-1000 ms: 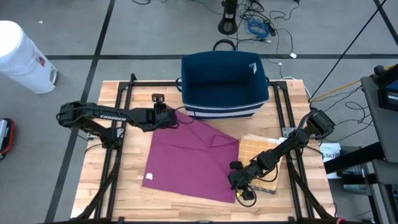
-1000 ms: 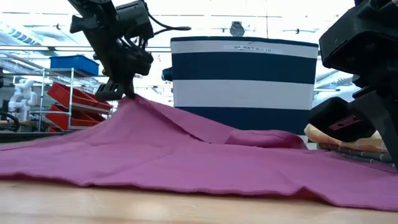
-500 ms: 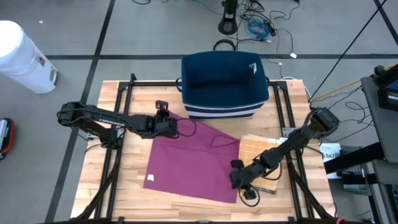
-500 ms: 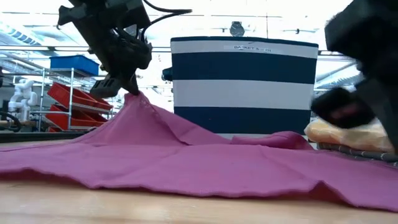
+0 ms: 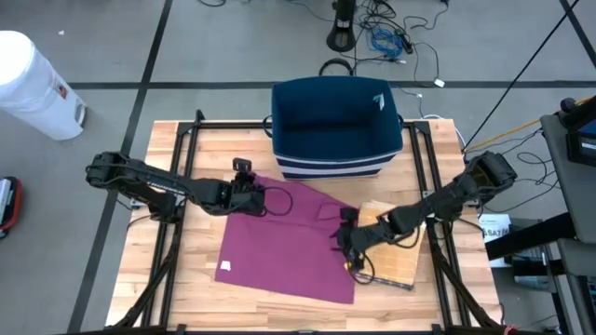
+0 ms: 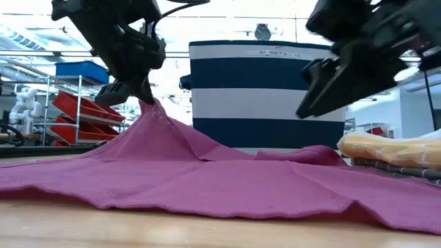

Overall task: Fold towel
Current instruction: Fold the purple towel

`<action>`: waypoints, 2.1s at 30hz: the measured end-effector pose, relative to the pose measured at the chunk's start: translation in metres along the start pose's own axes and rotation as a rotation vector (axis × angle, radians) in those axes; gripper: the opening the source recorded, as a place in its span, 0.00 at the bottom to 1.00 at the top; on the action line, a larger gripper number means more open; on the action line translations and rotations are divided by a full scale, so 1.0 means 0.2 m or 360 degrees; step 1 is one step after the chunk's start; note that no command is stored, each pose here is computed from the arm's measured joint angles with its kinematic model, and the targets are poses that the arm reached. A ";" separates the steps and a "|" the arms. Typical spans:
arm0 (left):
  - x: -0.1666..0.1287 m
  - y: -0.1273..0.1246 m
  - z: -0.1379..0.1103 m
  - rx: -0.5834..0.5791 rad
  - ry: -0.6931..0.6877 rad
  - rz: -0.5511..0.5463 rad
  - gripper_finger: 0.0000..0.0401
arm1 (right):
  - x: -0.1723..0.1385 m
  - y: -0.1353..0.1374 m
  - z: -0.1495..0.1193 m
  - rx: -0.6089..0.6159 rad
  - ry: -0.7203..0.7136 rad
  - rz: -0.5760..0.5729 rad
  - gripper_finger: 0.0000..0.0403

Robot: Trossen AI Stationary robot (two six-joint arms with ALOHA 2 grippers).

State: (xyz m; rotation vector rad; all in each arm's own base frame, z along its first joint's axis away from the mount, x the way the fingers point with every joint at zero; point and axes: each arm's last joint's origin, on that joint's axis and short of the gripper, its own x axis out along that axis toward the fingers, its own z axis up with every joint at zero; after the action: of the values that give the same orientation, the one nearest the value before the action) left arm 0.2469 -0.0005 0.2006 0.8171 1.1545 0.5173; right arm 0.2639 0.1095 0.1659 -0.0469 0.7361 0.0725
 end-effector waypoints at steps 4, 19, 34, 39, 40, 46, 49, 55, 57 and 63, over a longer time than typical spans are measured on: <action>-0.03 -0.03 0.01 -0.0031 -0.0043 -0.0045 0.00 | 0.03 -0.11 0.02 -0.0077 0.0020 -0.0012 0.40; -0.10 -0.09 0.03 -0.0117 -0.0153 -0.0161 0.00 | 0.07 -0.40 0.10 -0.0212 -0.0158 0.0077 0.37; -0.12 -0.11 0.04 -0.0157 -0.0200 -0.0247 0.00 | 0.23 -0.60 -0.01 -0.0278 -0.0047 0.0207 0.37; -0.12 -0.12 0.04 -0.0155 -0.0203 -0.0270 0.00 | 0.23 -0.66 -0.02 -0.0255 -0.0046 0.0200 0.37; -0.12 -0.12 0.04 -0.0156 -0.0206 -0.0279 0.00 | 0.23 -0.66 -0.02 -0.0248 -0.0038 0.0199 0.37; -0.12 -0.12 0.04 -0.0156 -0.0207 -0.0282 0.00 | 0.25 -0.67 -0.08 -0.0216 0.0102 0.0218 0.35; -0.12 -0.12 0.04 -0.0155 -0.0207 -0.0283 0.00 | 0.26 -0.67 -0.10 -0.0209 0.0157 0.0217 0.31; -0.12 -0.12 0.04 -0.0154 -0.0207 -0.0284 0.00 | 0.26 -0.66 -0.10 -0.0199 0.0157 0.0222 0.08; -0.12 -0.12 0.04 -0.0152 -0.0205 -0.0285 0.00 | 0.26 -0.64 -0.10 -0.0215 0.0158 0.0237 0.02; -0.12 -0.12 0.04 -0.0124 -0.0206 -0.0283 0.00 | 0.26 -0.60 -0.05 -0.0236 0.0176 0.0231 0.01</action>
State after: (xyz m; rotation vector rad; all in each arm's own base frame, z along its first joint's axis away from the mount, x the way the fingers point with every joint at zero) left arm 0.2453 -0.0353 0.1977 0.6643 1.0690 0.3546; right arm 0.3046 -0.0081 0.1254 -0.1396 0.8430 0.2649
